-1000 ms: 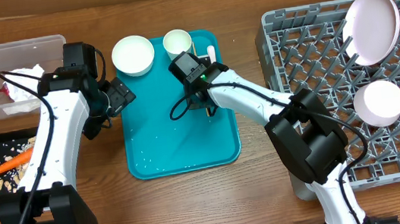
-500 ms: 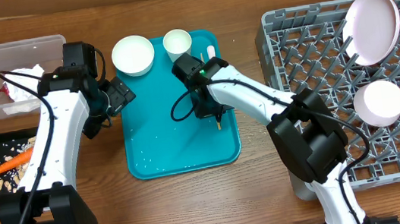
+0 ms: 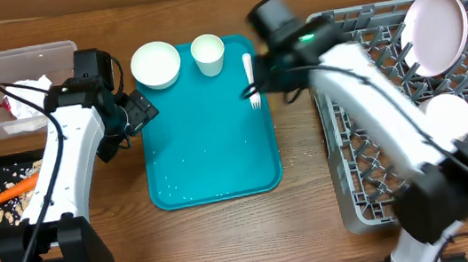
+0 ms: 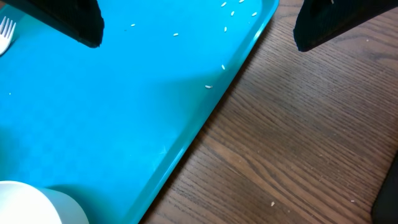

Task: Sort waste into correct bins and load items into the dishwasher rack
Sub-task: 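Carry the chopstick right into the rack and release it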

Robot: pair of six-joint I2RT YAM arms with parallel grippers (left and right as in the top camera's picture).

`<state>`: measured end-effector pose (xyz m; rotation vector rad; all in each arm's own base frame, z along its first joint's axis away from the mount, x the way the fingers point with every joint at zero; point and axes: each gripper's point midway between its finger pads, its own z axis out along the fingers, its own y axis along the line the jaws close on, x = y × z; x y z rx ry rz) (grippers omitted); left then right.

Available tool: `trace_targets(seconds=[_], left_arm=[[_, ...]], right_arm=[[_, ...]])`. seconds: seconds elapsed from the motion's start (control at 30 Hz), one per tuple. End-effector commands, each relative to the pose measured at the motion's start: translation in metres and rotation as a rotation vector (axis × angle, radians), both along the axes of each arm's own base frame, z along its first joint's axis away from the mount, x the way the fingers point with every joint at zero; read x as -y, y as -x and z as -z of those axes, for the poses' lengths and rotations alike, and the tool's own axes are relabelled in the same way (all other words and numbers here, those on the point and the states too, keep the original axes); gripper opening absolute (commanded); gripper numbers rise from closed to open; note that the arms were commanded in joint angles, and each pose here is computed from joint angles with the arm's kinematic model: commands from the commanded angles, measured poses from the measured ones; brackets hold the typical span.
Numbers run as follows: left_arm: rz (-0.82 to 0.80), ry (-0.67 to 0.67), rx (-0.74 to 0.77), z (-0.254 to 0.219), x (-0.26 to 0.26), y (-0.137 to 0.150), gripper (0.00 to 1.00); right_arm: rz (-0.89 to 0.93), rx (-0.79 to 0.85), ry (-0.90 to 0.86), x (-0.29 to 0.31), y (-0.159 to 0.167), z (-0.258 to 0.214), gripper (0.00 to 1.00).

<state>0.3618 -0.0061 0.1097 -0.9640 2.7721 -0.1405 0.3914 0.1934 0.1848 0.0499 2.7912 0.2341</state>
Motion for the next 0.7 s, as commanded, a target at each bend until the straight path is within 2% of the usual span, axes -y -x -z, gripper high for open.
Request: trace_targets(seconds=[0.0,0.13,0.3,0.67], left_arm=[[0.008,-0.011,0.007,-0.002,0.001,0.001,1.00],[0.008,-0.010,0.011,-0.003,0.001,0.000,1.00],[0.008,-0.010,0.019,-0.003,0.001,-0.001,1.00],[0.008,-0.010,0.022,-0.003,0.001,-0.002,1.00]], right_arm=[[0.040,0.112,-0.019,0.042,-0.009,-0.049,0.04],[0.063,0.080,0.028,0.082,-0.006,-0.049,0.04],[-0.020,-0.047,0.075,0.119,0.007,-0.007,0.04],[-0.022,-0.103,0.075,0.132,0.008,0.040,0.04]])
